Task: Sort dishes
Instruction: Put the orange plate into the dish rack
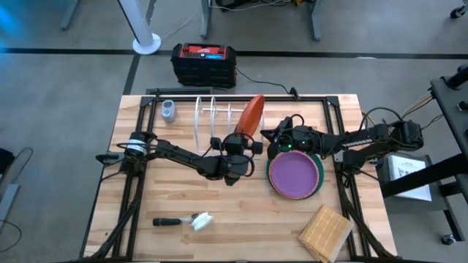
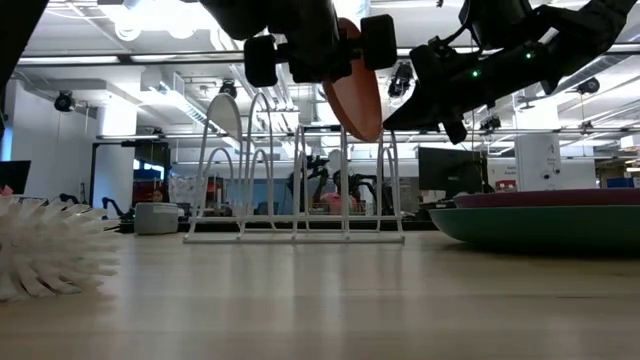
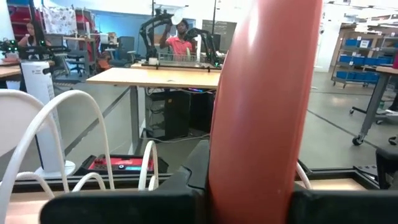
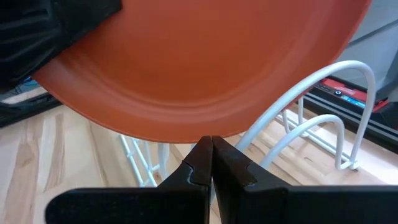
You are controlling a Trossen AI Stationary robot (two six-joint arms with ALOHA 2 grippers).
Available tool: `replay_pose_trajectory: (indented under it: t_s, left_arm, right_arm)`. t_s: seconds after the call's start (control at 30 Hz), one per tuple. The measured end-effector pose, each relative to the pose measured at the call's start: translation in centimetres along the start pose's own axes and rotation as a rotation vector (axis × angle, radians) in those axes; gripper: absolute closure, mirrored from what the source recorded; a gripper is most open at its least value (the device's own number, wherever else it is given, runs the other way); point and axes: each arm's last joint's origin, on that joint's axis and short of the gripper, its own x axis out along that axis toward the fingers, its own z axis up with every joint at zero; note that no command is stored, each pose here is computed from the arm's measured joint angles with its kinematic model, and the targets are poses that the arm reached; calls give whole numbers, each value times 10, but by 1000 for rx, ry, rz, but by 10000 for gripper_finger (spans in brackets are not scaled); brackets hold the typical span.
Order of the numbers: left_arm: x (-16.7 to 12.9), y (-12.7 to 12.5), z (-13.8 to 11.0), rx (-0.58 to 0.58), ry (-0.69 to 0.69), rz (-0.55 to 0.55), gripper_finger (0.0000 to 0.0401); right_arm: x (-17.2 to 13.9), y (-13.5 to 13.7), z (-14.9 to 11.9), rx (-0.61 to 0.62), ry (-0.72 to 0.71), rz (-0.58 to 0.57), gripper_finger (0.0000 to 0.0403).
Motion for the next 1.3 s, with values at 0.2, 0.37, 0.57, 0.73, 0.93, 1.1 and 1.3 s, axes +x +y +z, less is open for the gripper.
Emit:
replay_pose_trajectory:
  t_s: [0.2,0.37,0.57,0.73,0.93,1.1,1.3]
  left_arm:
    - [0,-1,-5,-1,3,-12,379]
    - [0,-1,-4,14,5,-19,379]
    - [0,-1,-6,22,4,-17,379]
    - [0,-1,-6,19,4,-16,379]
    - [0,-2,-13,8,2,-8,379]
    - [-2,-3,-26,8,1,-7,379]
    - [-3,-4,-35,-16,0,-5,379]
  right_arm:
    - [-1,-2,-5,-28,28,-7,403]
    - [-5,2,-5,-100,32,10,403]
    - [-19,10,0,-175,29,53,403]
    - [-38,12,10,-175,-13,-4,403]
    - [-59,-1,21,-167,-36,-152,403]
    - [-58,-23,29,-155,-47,-222,403]
    - [-41,-57,33,-82,-19,-203,403]
